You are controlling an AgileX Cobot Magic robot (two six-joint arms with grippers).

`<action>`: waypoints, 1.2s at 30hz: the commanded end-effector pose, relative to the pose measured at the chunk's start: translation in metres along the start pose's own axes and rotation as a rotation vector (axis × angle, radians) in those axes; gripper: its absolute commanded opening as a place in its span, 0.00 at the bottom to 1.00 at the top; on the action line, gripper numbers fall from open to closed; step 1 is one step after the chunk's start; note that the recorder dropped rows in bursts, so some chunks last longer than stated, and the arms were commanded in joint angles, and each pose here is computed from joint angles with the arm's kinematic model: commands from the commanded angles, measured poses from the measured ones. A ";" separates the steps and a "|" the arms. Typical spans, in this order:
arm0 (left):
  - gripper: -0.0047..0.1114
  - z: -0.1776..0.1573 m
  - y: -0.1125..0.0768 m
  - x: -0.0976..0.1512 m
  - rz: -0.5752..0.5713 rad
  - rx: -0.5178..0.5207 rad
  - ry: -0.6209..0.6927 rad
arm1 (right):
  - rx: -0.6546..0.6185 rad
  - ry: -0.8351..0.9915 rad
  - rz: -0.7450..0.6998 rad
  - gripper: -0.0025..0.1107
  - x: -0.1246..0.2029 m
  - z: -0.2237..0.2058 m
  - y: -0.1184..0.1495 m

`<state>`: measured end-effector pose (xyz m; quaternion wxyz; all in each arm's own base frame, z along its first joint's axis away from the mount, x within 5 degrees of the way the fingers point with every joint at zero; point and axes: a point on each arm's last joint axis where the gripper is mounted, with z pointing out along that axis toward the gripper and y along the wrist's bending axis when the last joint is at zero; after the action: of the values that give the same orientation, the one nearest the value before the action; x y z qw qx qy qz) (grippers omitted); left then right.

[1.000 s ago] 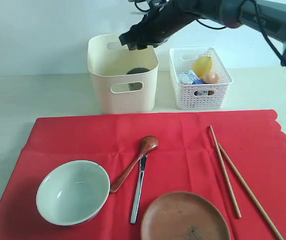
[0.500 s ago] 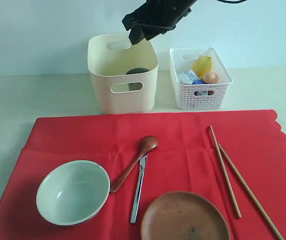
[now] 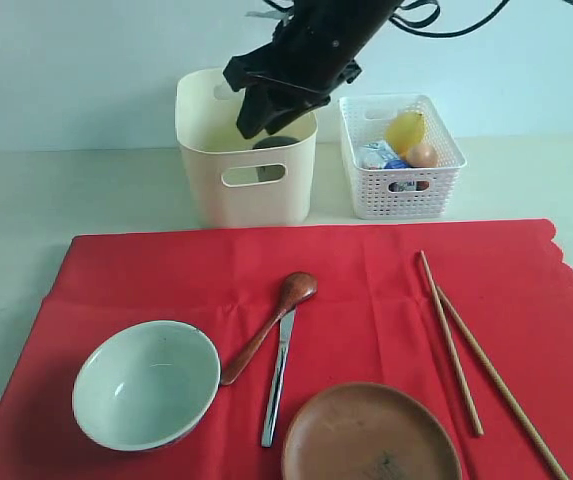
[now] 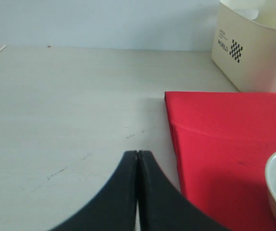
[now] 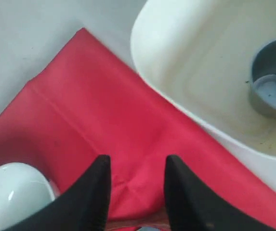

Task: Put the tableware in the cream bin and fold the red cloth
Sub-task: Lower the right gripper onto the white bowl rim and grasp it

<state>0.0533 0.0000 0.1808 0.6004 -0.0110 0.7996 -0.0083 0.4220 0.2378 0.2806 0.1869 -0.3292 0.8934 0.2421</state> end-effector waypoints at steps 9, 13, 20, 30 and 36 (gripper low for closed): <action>0.04 0.000 0.000 0.000 0.004 0.001 -0.017 | -0.073 0.093 -0.177 0.34 0.004 0.028 0.074; 0.04 0.000 0.000 0.000 0.004 0.001 -0.017 | -0.049 0.140 -0.236 0.34 0.009 0.040 0.091; 0.04 0.000 0.000 0.000 0.004 0.001 -0.017 | -0.056 0.219 -0.290 0.34 0.021 0.073 0.111; 0.04 0.000 0.000 0.000 0.004 0.001 -0.017 | 0.027 0.378 -0.320 0.34 0.046 0.135 0.102; 0.04 0.000 0.000 0.000 0.004 0.001 -0.017 | 0.034 0.430 -0.312 0.34 0.057 0.157 0.100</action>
<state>0.0533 0.0000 0.1808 0.6004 -0.0110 0.7996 -0.0083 0.3433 0.3602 0.1626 0.0393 -0.5012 0.8555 0.1237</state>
